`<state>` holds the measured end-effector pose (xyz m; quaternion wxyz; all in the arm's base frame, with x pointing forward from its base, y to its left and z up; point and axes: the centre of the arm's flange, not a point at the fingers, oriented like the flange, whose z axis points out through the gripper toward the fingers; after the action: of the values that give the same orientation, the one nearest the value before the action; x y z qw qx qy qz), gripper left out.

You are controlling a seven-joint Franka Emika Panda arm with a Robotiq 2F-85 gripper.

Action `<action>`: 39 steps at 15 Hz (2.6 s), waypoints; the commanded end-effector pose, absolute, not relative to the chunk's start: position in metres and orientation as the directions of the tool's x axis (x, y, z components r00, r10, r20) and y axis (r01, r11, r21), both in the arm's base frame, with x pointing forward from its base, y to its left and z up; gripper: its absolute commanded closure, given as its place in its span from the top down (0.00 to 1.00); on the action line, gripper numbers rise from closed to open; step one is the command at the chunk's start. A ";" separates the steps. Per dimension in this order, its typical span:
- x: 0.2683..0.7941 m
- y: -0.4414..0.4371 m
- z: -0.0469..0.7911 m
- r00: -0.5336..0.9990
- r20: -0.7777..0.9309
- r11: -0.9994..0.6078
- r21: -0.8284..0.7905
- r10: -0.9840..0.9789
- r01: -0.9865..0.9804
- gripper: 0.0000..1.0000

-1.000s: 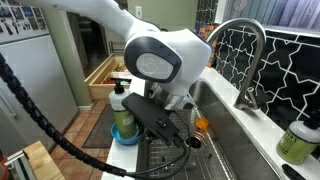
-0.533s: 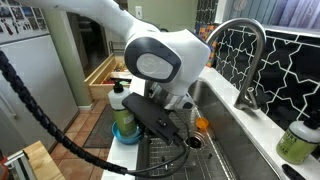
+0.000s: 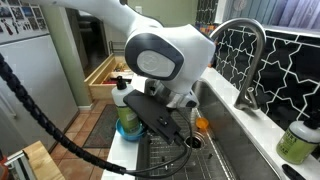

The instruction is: Pick up the green bottle next to the blue bowl and put it in the blue bowl and then move the blue bowl to the left of the green bottle near the window sill

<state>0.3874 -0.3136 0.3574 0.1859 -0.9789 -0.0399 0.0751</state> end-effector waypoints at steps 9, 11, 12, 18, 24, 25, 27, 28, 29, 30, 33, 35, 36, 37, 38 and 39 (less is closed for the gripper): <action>0.374 -0.359 0.394 0.968 -0.131 -0.899 -0.361 -0.215 -0.249 0.05; 0.374 -0.359 0.393 0.966 -0.135 -0.897 -0.361 -0.221 -0.256 0.05; 0.374 -0.359 0.393 0.965 -0.136 -0.896 -0.361 -0.223 -0.258 0.01; 0.392 -0.389 0.385 0.864 -0.110 -0.777 -0.392 -0.492 -0.492 0.01; 0.393 -0.433 0.370 0.675 0.002 -0.636 -0.340 -0.738 -0.693 0.01; 0.393 -0.440 0.368 0.635 0.009 -0.602 -0.328 -0.773 -0.728 0.01; 0.388 -0.433 0.368 0.667 0.009 -0.635 -0.315 -0.745 -0.705 0.05; 0.388 -0.437 0.366 0.642 0.017 -0.615 -0.305 -0.767 -0.727 0.05; 0.389 -0.439 0.365 0.629 0.019 -0.605 -0.301 -0.777 -0.737 0.05; 0.390 -0.441 0.365 0.623 0.018 -0.599 -0.300 -0.782 -0.743 0.05; 0.391 -0.442 0.366 0.620 0.020 -0.596 -0.300 -0.785 -0.745 0.05; 0.401 -0.438 0.367 0.534 0.059 -0.520 -0.340 -0.843 -0.784 0.01; 0.408 -0.437 0.367 0.480 0.084 -0.476 -0.359 -0.873 -0.803 0.01; 0.415 -0.435 0.367 0.433 0.091 -0.435 -0.362 -0.897 -0.824 0.01; 0.420 -0.433 0.367 0.385 0.107 -0.396 -0.366 -0.917 -0.842 0.01; 0.424 -0.432 0.366 0.337 0.122 -0.357 -0.374 -0.934 -0.856 0.01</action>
<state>0.4122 -0.4397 0.3721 0.1285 -0.8470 0.4995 -0.1284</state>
